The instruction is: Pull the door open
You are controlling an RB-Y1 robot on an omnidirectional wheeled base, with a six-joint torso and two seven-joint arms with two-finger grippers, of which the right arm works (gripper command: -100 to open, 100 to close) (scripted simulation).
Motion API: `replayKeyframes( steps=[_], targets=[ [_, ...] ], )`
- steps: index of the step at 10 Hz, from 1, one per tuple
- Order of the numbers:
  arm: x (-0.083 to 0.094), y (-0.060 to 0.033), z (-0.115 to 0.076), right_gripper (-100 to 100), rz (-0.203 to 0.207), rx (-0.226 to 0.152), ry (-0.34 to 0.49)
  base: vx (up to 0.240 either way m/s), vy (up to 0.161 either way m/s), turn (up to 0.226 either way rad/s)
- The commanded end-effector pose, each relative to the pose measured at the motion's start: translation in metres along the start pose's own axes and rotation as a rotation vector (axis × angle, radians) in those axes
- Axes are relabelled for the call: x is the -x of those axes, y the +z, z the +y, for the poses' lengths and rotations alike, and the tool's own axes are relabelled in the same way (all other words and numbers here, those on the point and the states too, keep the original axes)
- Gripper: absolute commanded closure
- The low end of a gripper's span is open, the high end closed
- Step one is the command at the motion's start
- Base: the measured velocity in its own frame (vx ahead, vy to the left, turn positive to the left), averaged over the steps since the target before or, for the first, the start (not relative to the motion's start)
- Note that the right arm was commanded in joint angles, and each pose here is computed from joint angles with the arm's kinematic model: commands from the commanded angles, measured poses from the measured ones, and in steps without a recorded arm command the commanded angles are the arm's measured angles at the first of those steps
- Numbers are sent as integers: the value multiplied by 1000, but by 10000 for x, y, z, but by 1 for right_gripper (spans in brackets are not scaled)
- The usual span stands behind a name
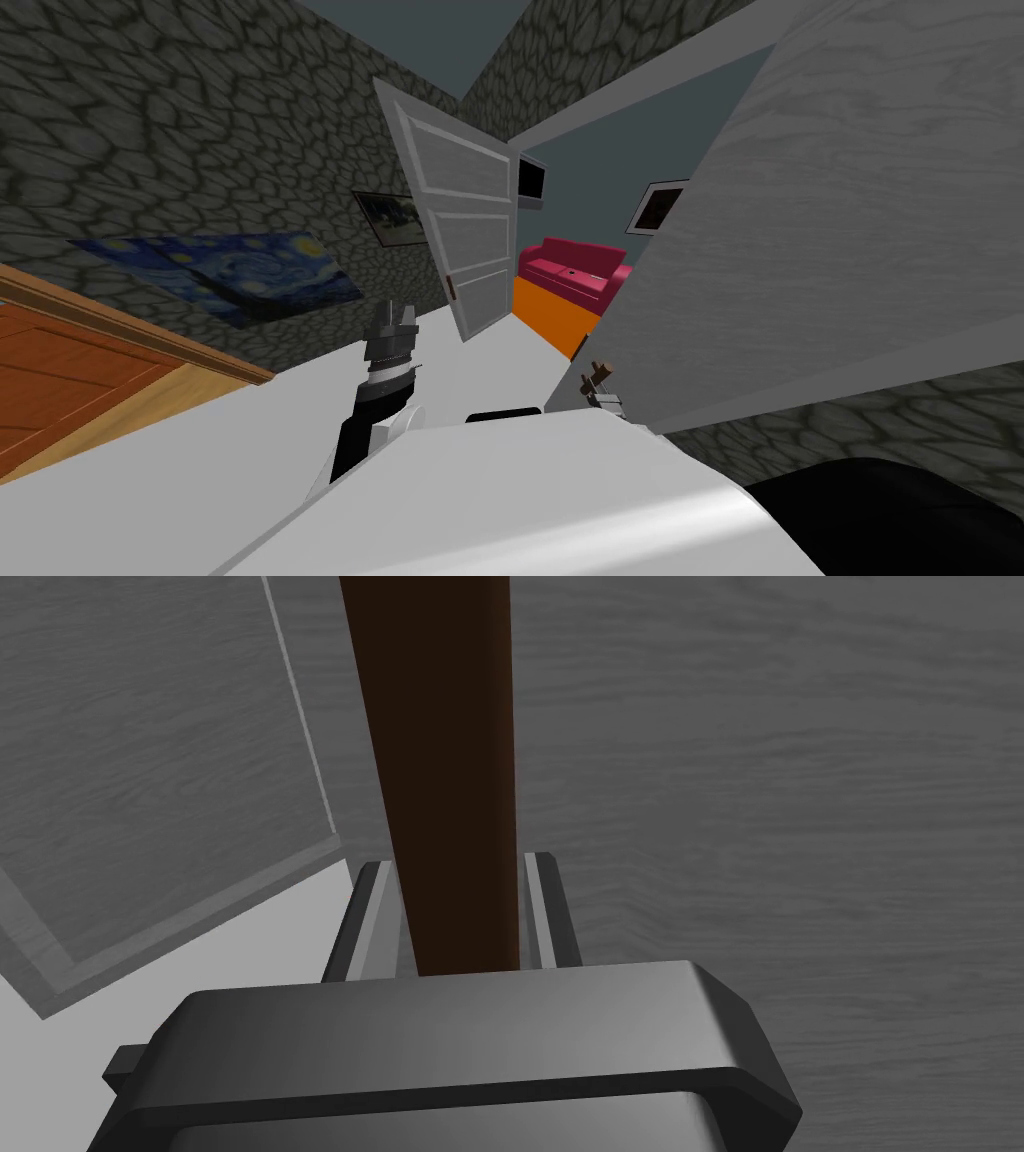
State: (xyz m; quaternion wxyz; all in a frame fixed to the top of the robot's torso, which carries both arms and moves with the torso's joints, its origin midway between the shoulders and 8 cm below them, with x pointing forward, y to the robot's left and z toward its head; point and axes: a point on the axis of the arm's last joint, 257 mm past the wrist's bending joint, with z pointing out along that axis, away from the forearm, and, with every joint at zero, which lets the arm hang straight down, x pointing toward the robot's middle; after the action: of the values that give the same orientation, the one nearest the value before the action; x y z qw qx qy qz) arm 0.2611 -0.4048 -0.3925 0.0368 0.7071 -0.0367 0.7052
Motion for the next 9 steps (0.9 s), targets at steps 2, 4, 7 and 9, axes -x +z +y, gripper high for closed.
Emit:
replayKeyframes(
  steps=[2,4,7,9],
  targets=[
    [20,-42,-11,100,-5,-14,1,-118,-6,63],
    [15,-66,-8,100,-3,-29,1,-216,-42,148],
    [5,-108,-3,100,0,-55,0,-202,-32,111],
    [-4,-140,2,100,2,-74,0,-250,-24,141]
  ],
)
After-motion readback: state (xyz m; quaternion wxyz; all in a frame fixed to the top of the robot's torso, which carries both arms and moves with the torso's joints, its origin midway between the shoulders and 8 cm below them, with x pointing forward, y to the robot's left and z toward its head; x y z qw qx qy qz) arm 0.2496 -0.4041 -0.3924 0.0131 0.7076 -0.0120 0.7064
